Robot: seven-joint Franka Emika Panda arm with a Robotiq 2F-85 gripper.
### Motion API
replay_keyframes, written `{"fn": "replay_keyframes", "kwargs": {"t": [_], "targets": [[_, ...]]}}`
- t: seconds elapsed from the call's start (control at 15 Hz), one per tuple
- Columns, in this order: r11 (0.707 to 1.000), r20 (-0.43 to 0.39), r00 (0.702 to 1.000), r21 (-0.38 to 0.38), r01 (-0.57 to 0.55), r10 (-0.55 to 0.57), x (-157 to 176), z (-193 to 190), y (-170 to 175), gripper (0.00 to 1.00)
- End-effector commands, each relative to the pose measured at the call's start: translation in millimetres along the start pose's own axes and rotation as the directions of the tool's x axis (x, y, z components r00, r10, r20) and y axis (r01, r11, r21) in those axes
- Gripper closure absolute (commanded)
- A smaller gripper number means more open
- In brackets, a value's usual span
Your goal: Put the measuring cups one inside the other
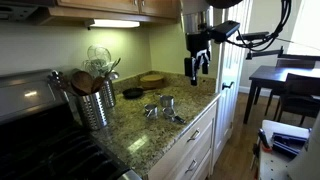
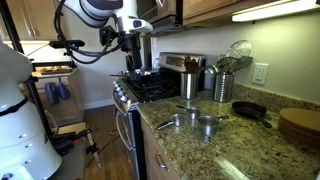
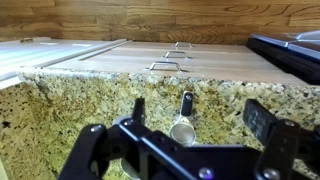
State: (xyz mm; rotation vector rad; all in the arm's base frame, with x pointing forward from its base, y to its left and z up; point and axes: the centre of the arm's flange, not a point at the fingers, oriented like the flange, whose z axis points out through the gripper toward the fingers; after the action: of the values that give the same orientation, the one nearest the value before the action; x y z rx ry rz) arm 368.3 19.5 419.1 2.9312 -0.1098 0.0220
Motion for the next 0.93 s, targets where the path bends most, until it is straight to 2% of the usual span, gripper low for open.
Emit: {"fn": "replay_keyframes", "kwargs": {"t": [0.0,0.6,0.87], "targets": [[1.0,0.0,1.0,0.0,0.0,0.0,0,0,0,0.0],[1.0,-0.002,1.0,0.003,0.006,-0.006,3,2,-3,0.0],[1.0,0.01,1.0,-0.015,0.018,-0.018,11,14,-12,0.0]]}}
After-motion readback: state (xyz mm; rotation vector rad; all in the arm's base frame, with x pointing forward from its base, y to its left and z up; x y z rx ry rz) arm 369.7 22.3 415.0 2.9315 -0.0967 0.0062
